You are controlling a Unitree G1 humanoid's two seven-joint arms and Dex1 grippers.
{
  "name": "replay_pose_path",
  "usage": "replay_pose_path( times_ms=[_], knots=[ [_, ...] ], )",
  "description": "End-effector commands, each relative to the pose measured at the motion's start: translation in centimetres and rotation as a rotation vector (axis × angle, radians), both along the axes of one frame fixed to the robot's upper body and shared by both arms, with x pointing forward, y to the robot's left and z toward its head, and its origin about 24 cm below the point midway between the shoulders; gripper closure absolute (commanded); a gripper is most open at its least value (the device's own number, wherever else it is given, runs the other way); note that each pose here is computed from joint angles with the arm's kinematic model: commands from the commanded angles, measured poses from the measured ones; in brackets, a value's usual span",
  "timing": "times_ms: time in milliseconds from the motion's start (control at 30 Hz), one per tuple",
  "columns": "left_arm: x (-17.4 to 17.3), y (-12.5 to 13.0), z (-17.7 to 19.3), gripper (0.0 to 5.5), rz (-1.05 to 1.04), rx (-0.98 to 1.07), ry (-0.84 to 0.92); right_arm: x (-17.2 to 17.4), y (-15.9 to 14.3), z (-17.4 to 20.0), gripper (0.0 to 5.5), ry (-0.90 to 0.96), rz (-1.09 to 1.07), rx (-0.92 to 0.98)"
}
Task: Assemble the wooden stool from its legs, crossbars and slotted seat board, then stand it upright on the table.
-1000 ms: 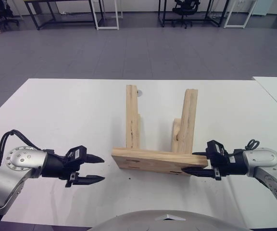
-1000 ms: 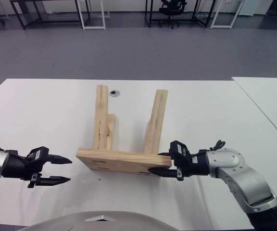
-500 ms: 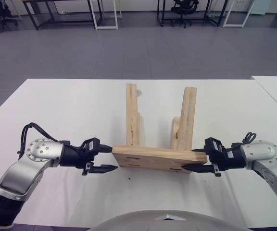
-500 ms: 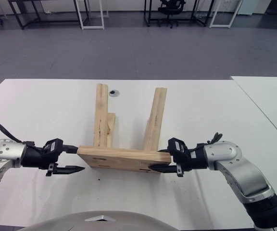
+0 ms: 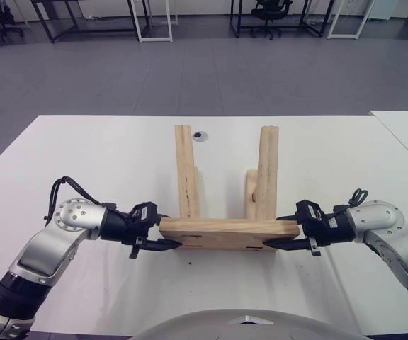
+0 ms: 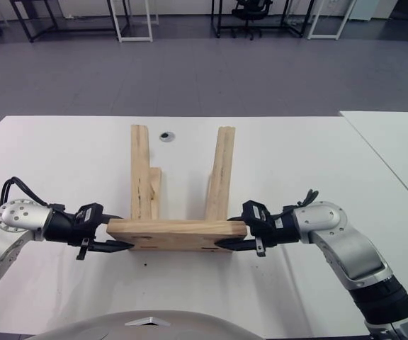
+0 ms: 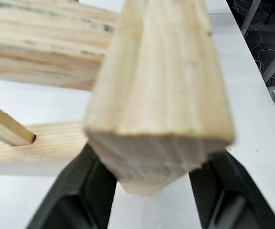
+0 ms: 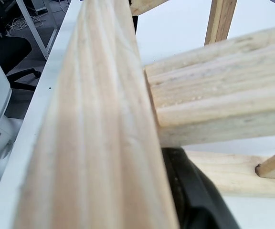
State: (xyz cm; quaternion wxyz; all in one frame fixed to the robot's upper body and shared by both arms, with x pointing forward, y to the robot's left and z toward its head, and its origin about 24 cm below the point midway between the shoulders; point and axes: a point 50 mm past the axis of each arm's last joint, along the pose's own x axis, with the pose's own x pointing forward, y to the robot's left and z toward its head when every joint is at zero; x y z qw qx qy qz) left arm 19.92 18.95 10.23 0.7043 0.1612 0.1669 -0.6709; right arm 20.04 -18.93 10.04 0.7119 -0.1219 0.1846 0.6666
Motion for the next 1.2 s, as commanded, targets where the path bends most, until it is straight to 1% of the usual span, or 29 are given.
replay_pose_path(
  times_ms=[33, 200, 233, 300, 367, 467, 600, 667, 700, 833, 900, 933, 1200],
  knots=[
    [-0.1, -0.1, 0.2, 3.98, -0.012, -0.002, 0.001, 0.2, 0.1, -0.2, 3.93, 0.010, 0.002, -0.004],
    [-0.1, 0.2, -0.1, 4.01, -0.011, 0.017, -0.020, 0.5, -0.4, -0.1, 3.93, 0.008, -0.034, -0.002],
    [-0.2, 0.3, -0.2, 4.03, -0.010, 0.023, -0.021, 0.5, -0.6, -0.2, 3.53, 0.017, -0.047, -0.006],
    [-0.3, 0.3, -0.4, 4.05, -0.006, 0.022, -0.031, 0.6, -0.8, -0.4, 3.17, 0.022, -0.065, -0.010],
    [-0.1, 0.0, -0.1, 4.07, 0.000, -0.009, -0.047, 0.8, -0.7, -0.4, 2.96, 0.009, -0.079, -0.003],
    [0.0, -0.2, 0.2, 4.08, 0.000, -0.029, -0.059, 1.1, -0.7, -0.2, 2.96, -0.015, -0.092, 0.005],
    [-0.1, 0.1, -0.2, 4.08, -0.010, -0.005, -0.059, 1.1, -1.1, -0.4, 2.21, -0.017, -0.098, -0.005],
    [-0.2, 0.2, -0.3, 4.08, -0.016, 0.003, -0.058, 1.0, -1.5, -0.4, 1.75, -0.009, -0.097, -0.017],
    [-0.1, 0.3, -0.3, 4.09, -0.013, 0.008, -0.059, 1.0, -1.9, -0.3, 1.72, -0.005, -0.097, -0.026],
    [-0.1, 0.5, -0.3, 4.12, -0.007, 0.009, -0.062, 0.9, -2.7, 0.2, 1.72, -0.001, -0.088, -0.043],
    [-0.1, 0.5, -0.3, 4.12, -0.010, 0.003, -0.055, 0.8, -2.7, 0.3, 2.12, 0.006, -0.076, -0.045],
    [-0.2, 0.5, -0.3, 4.12, -0.011, 0.003, -0.053, 0.7, -2.7, 0.3, 2.12, 0.009, -0.072, -0.045],
    [-0.1, 0.6, -0.3, 4.12, -0.012, 0.007, -0.047, 0.7, -2.2, 0.2, 3.73, 0.012, -0.052, -0.019]
  ],
)
